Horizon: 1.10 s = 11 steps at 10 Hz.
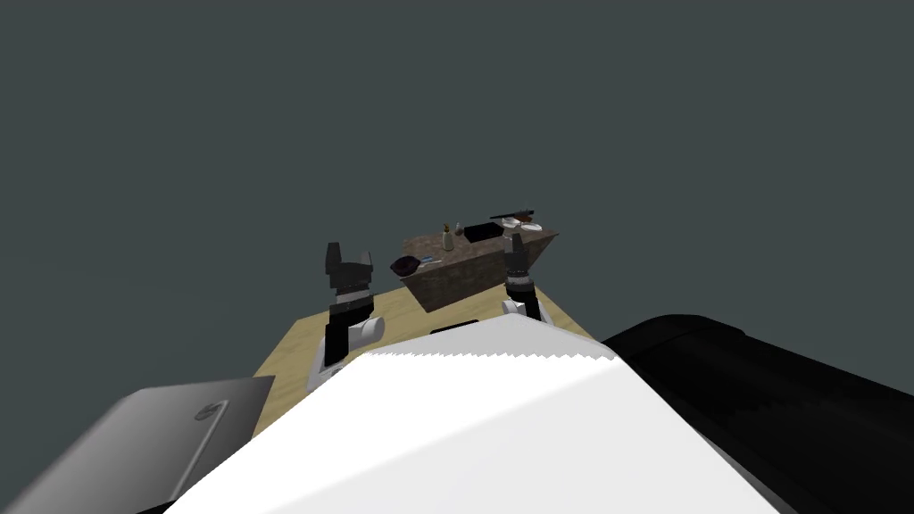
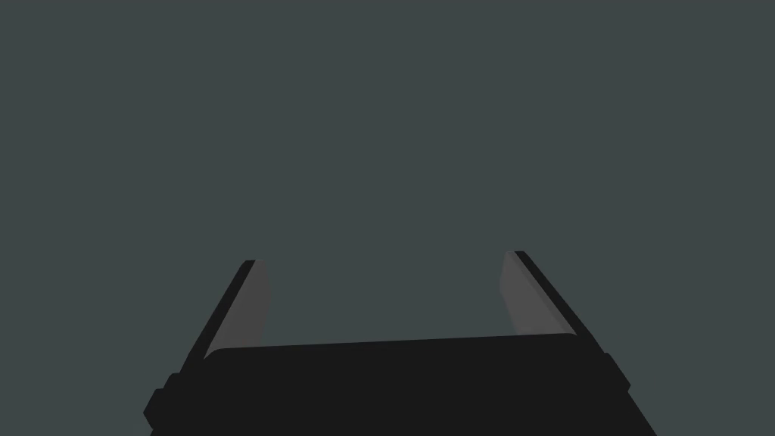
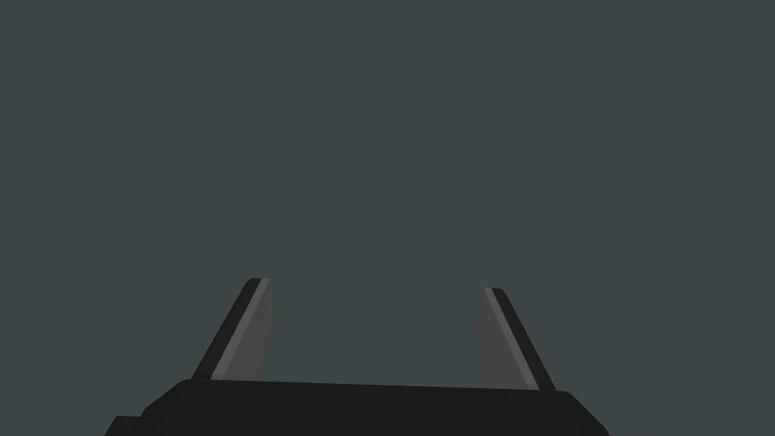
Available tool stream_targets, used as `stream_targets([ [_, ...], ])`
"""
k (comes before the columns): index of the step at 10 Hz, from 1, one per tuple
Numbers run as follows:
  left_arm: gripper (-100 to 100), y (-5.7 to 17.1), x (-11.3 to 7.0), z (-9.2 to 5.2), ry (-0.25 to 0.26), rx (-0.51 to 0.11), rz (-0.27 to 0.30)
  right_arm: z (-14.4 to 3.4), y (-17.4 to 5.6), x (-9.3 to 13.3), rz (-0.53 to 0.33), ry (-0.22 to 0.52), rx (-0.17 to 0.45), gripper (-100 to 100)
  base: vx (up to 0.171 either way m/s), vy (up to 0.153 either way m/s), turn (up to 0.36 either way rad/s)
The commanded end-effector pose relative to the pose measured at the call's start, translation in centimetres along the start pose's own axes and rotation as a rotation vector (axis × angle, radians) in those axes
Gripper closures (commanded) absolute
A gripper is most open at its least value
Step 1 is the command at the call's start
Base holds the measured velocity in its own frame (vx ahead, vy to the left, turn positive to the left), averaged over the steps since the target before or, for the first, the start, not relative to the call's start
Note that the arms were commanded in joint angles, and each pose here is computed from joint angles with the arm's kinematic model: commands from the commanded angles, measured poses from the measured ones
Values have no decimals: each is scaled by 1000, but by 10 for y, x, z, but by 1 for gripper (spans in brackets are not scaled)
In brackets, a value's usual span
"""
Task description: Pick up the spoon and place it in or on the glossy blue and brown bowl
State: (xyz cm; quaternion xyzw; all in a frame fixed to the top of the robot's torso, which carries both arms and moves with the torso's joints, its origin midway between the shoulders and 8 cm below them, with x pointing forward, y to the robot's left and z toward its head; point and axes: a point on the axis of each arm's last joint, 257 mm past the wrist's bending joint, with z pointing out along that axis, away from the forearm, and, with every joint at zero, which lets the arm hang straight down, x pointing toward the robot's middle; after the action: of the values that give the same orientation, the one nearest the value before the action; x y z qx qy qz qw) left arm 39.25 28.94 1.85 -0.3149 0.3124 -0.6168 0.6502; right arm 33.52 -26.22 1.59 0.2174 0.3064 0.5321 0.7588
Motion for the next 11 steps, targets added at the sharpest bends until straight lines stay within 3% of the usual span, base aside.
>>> stream_targets([
  [1, -100, 7, 1, 7, 3, -28, -5, 0, 0, 0, 0, 0, 0, 0, 45, -66, -69],
  [11, -100, 50, -3, 28, -8, -203, -24, 0, 0, 0, 0, 0, 0, 0, 26, -51, -37],
])
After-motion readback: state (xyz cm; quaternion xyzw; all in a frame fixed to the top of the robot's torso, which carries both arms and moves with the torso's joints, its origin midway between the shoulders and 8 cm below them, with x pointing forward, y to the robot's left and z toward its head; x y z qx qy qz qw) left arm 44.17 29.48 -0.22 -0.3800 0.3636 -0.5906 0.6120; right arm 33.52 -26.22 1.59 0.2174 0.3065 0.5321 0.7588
